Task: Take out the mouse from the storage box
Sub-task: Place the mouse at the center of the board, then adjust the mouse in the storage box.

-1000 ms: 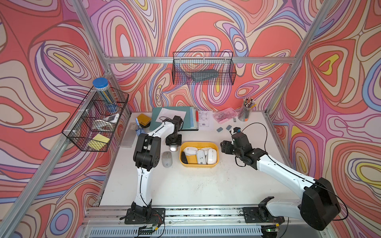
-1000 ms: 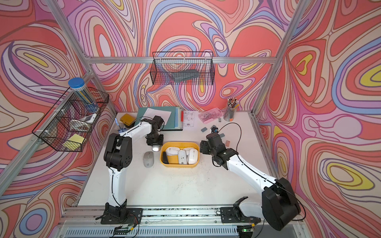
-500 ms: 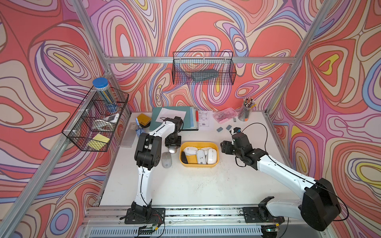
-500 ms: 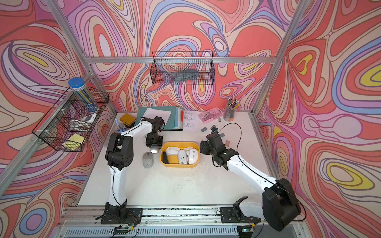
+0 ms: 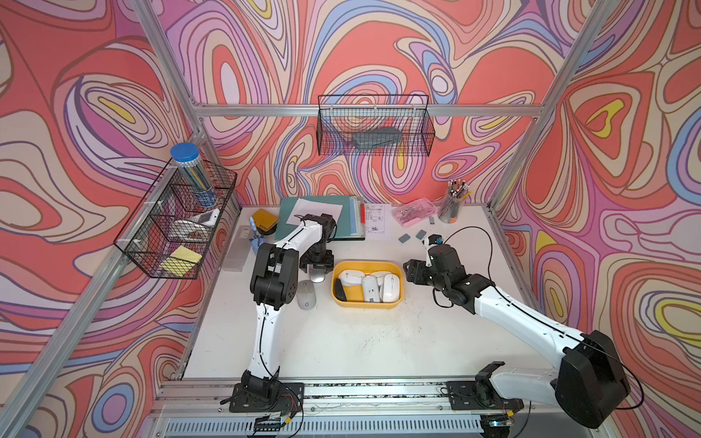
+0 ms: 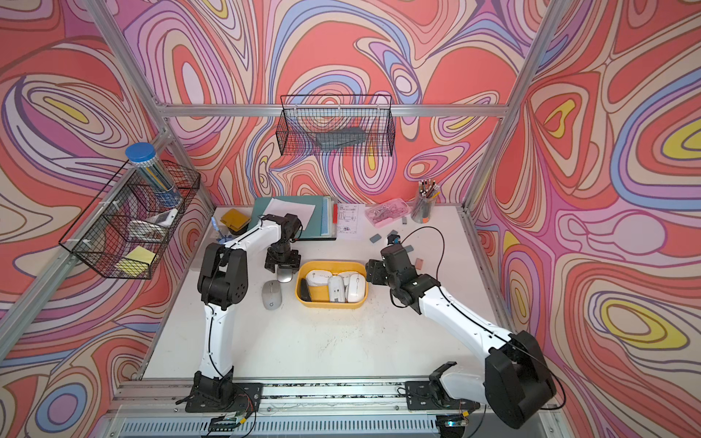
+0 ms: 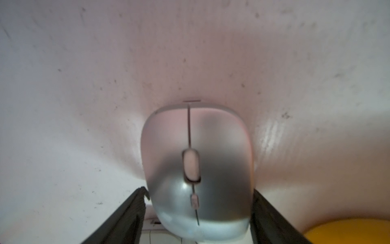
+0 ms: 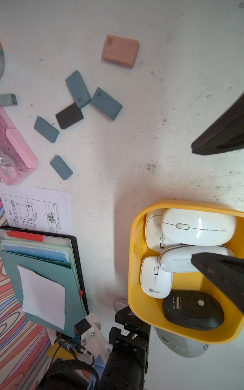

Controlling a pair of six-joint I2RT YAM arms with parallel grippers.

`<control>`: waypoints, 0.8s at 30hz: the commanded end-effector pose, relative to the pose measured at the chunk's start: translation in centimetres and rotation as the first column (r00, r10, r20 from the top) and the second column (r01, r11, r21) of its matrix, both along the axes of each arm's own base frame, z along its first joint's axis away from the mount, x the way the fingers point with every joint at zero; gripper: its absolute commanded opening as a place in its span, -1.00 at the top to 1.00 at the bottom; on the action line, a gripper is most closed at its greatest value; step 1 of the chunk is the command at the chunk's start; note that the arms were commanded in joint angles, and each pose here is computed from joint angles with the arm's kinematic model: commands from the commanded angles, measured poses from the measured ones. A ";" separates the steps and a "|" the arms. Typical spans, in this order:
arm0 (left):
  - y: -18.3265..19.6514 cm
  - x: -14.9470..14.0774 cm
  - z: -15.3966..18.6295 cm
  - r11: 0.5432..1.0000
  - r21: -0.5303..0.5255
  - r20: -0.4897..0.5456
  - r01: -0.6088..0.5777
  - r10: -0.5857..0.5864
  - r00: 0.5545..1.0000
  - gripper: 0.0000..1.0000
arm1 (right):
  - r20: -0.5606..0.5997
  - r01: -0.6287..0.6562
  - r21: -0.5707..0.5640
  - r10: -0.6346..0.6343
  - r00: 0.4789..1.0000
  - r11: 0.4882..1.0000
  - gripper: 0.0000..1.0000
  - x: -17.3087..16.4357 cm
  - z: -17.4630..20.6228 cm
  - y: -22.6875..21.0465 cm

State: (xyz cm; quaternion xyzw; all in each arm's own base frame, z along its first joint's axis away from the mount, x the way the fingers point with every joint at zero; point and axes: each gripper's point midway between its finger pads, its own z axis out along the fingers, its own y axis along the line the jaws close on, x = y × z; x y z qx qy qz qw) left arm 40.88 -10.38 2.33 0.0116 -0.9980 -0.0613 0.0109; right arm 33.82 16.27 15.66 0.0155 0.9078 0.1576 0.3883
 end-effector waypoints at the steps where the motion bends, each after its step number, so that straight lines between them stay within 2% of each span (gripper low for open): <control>1: 0.5 -0.6 -0.9 0.999 0.039 -0.041 0.009 -0.008 0.999 -0.65 | -0.001 -0.059 0.040 0.059 0.998 0.997 -0.49 0.4 0.5 1.5; 7: 2.8 1.0 6.3 0.991 0.127 0.178 -0.036 0.013 0.984 -0.84 | -0.032 -0.093 0.037 0.094 0.995 0.995 -0.47 0.9 0.7 3.4; 10: 2.7 0.7 10.2 0.994 0.072 0.298 -0.081 0.056 0.953 -0.84 | -0.032 -0.143 0.013 0.143 0.989 0.990 -0.43 0.7 0.8 6.1; 14: 1.5 -0.6 14.7 0.994 -0.079 0.402 -0.081 0.106 0.909 -0.82 | -0.057 -0.261 -0.001 0.260 0.964 0.965 -0.36 -0.2 0.3 11.9; 17: 1.2 -1.9 16.5 0.989 -0.133 0.442 -0.065 0.119 0.889 -0.81 | -0.093 -0.337 0.019 0.338 0.937 0.941 -0.35 -1.1 -1.0 15.9; 24: 1.6 -3.0 17.7 0.988 -0.148 0.482 -0.053 0.119 0.868 -0.80 | -0.207 -0.396 0.081 0.404 0.891 0.915 -0.30 -1.1 -5.3 19.8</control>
